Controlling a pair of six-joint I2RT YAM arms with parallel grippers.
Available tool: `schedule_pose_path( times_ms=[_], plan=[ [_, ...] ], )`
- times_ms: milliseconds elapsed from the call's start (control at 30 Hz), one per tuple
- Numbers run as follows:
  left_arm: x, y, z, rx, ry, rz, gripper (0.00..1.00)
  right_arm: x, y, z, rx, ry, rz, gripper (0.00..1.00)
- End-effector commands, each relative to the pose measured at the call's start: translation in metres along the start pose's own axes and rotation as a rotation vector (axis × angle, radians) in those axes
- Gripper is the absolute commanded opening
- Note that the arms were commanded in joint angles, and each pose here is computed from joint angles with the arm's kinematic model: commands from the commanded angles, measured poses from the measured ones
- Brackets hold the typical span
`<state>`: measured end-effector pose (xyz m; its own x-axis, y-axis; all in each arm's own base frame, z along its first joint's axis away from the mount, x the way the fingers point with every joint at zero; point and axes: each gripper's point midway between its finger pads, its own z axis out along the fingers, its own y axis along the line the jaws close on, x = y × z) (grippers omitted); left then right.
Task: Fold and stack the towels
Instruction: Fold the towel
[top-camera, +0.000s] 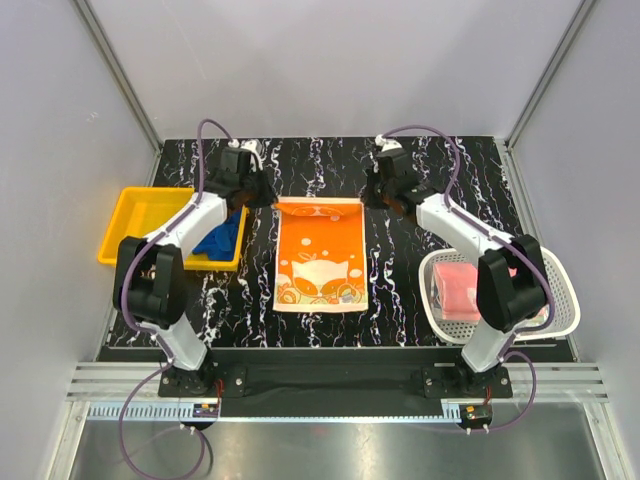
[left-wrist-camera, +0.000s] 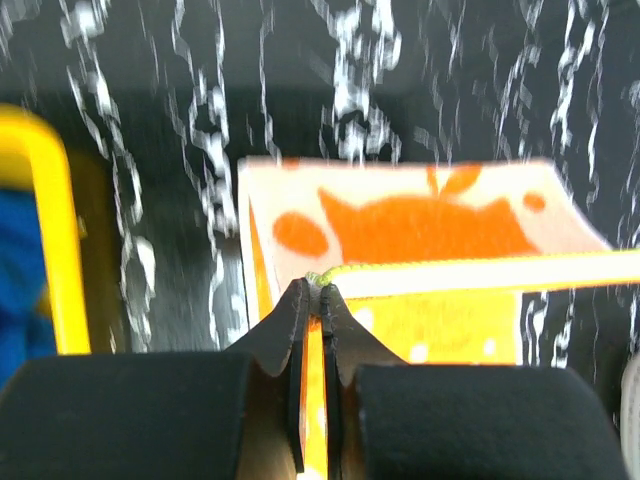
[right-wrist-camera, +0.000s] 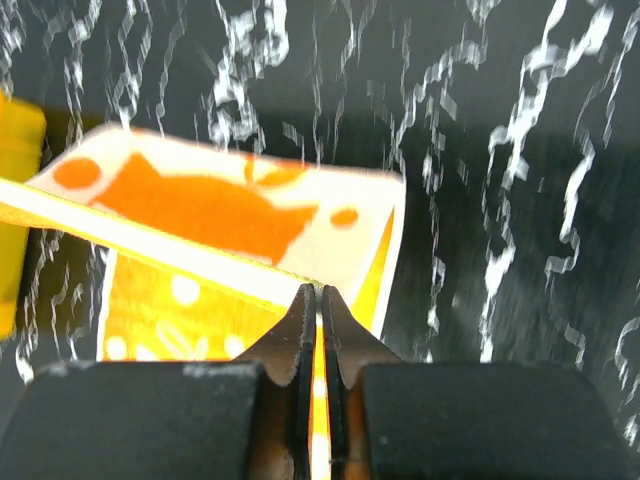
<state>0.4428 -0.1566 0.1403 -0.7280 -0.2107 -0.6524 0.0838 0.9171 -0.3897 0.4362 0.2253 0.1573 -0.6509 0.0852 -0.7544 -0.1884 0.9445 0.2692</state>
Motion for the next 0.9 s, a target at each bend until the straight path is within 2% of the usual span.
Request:
schedule_pose_path(
  times_ms=[0, 233, 467, 633, 867],
  plan=[
    [0.017, -0.006, -0.014, 0.035, -0.021, -0.006, 0.00, 0.013, 0.003, -0.027, -0.003, 0.009, 0.035, 0.00],
    [0.075, -0.020, -0.033, 0.053, 0.039, 0.028, 0.00, 0.052, 0.009, -0.054, -0.042, 0.070, 0.057, 0.00],
    [0.098, -0.014, -0.053, -0.023, 0.035, 0.055, 0.00, 0.095, 0.017, -0.068, -0.065, 0.132, 0.046, 0.00],
    [0.102, -0.008, -0.067, -0.064, 0.008, 0.042, 0.00, 0.109, 0.016, -0.075, -0.063, 0.144, 0.056, 0.00],
    [0.131, -0.006, -0.071, -0.047, 0.042, 0.057, 0.02, 0.121, 0.016, -0.084, -0.071, 0.156, 0.068, 0.00]
  ],
)
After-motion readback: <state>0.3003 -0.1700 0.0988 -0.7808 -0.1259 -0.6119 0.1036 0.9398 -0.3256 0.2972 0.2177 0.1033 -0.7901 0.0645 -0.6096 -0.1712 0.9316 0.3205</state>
